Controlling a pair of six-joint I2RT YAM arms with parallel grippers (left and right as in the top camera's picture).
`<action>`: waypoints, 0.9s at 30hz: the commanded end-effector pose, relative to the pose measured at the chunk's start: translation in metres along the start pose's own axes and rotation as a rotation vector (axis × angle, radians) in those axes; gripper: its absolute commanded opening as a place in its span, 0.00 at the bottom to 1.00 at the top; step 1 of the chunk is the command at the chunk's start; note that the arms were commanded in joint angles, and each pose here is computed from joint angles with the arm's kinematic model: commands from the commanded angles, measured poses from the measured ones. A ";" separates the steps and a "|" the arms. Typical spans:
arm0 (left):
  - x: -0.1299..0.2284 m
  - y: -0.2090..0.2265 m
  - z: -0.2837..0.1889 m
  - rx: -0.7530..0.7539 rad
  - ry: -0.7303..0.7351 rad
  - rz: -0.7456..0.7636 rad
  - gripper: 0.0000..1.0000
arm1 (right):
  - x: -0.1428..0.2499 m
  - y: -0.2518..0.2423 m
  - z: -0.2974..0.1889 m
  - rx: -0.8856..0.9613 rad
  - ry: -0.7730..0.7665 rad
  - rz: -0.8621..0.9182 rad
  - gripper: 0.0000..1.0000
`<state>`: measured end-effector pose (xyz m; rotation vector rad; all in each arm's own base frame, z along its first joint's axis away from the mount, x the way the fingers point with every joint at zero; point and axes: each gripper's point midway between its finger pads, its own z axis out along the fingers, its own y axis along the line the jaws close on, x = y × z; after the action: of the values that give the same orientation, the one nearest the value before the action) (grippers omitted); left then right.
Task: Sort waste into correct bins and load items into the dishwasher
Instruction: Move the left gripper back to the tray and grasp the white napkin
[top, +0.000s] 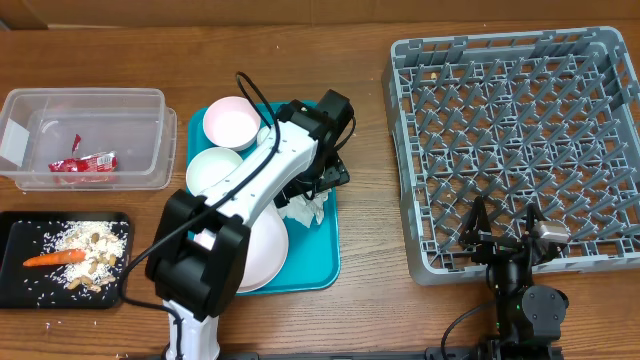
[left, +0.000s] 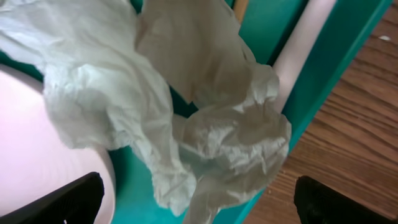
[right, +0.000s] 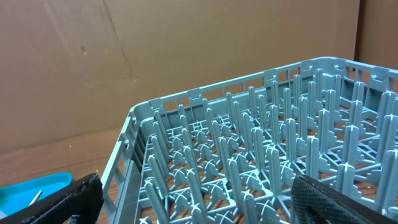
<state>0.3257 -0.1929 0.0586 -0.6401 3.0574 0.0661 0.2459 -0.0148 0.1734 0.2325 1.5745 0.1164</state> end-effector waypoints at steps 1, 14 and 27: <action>-0.004 0.008 0.018 -0.065 -0.007 -0.022 1.00 | 0.002 -0.002 0.000 0.006 -0.005 -0.007 1.00; -0.003 0.017 0.028 -0.099 -0.016 -0.018 0.87 | 0.002 -0.002 0.000 0.006 -0.005 -0.007 1.00; 0.005 0.018 0.035 -0.091 0.021 0.058 0.11 | 0.002 -0.002 0.000 0.006 -0.005 -0.007 1.00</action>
<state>0.3185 -0.1783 0.0274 -0.6214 3.0708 0.1965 0.2459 -0.0148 0.1735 0.2324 1.5741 0.1164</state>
